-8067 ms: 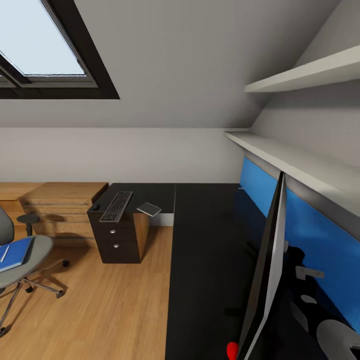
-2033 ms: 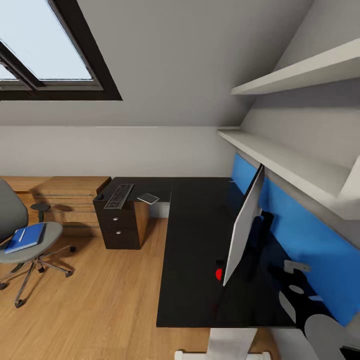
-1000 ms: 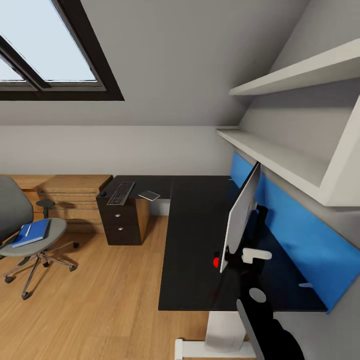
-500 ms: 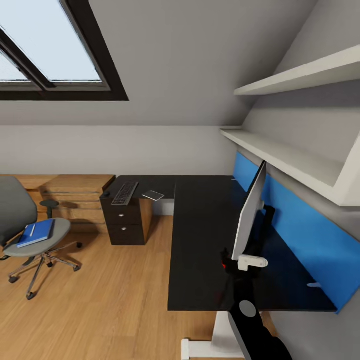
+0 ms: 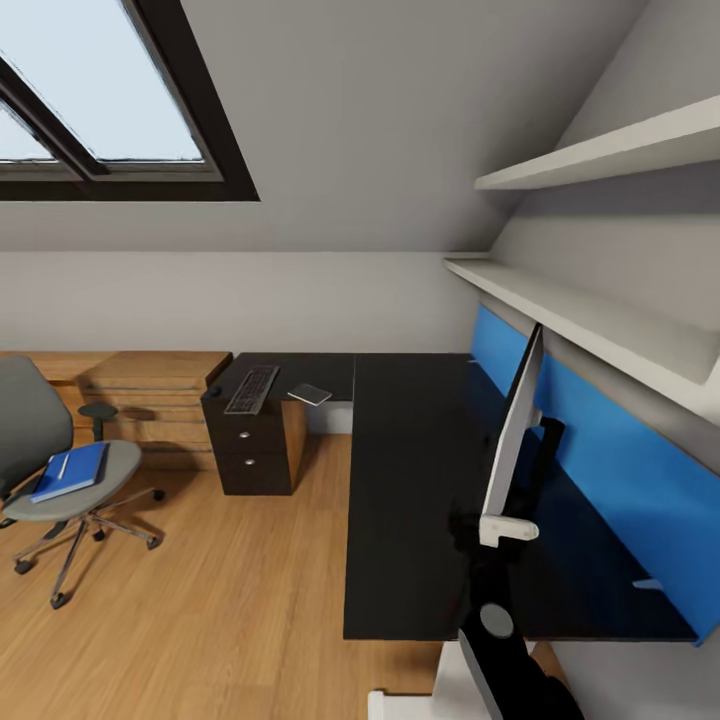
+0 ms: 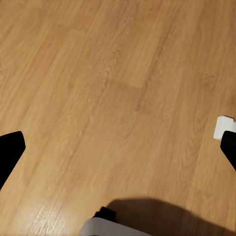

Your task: In the bedroom, organize the workspace by keeping the computer under the desk, ensuring the monitor is on the desk, placing the keyboard on the desk next to the monitor, placing the mouse on the desk next to the keyboard, moving the folder from the swivel chair onto the desk next to the mouse, stacking the notebook on top of the folder with the pen on top of the notebook, and positioning the swivel chair next to the desk.

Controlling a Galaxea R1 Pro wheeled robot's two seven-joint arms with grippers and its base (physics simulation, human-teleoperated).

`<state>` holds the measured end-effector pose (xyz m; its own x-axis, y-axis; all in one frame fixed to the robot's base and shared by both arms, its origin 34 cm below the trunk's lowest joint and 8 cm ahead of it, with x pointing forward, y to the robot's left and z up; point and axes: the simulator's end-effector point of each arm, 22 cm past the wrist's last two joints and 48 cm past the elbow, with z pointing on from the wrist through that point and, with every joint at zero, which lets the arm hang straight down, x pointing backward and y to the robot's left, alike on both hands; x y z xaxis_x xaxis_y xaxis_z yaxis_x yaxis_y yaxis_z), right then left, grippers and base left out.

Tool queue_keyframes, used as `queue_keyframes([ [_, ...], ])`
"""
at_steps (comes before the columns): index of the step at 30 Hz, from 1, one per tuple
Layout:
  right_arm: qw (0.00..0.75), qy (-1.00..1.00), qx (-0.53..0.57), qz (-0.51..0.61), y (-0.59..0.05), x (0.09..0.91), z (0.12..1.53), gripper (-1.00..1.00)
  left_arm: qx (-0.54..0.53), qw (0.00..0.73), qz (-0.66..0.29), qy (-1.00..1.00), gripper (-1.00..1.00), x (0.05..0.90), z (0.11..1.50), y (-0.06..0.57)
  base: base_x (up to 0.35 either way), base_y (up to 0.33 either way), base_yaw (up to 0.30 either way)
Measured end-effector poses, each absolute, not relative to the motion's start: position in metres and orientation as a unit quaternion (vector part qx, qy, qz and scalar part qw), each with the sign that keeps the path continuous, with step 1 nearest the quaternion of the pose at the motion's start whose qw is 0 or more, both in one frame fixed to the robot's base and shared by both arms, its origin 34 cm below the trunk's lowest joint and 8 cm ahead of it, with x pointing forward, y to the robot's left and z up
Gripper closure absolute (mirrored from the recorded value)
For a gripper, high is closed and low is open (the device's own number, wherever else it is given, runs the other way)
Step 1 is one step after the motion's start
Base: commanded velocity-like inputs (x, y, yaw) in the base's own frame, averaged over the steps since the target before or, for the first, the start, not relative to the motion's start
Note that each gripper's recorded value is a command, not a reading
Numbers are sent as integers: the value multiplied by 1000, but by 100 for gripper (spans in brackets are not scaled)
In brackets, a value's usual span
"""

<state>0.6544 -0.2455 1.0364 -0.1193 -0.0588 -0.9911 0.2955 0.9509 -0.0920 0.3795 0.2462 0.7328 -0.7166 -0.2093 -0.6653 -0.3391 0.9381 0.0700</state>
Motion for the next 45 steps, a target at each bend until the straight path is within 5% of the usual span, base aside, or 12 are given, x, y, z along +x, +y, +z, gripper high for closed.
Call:
queue_keyframes([
  [23, 635, 749, 101, -158, -277, 649, 1014, -100, -149, 346, 94, 921, -100, 380, 733, 246, 96, -3, 0],
  [45, 629, 753, 103, -163, -283, 647, 1007, -100, -149, 345, 94, 922, -100, 379, 733, 245, -42, -198, 0],
])
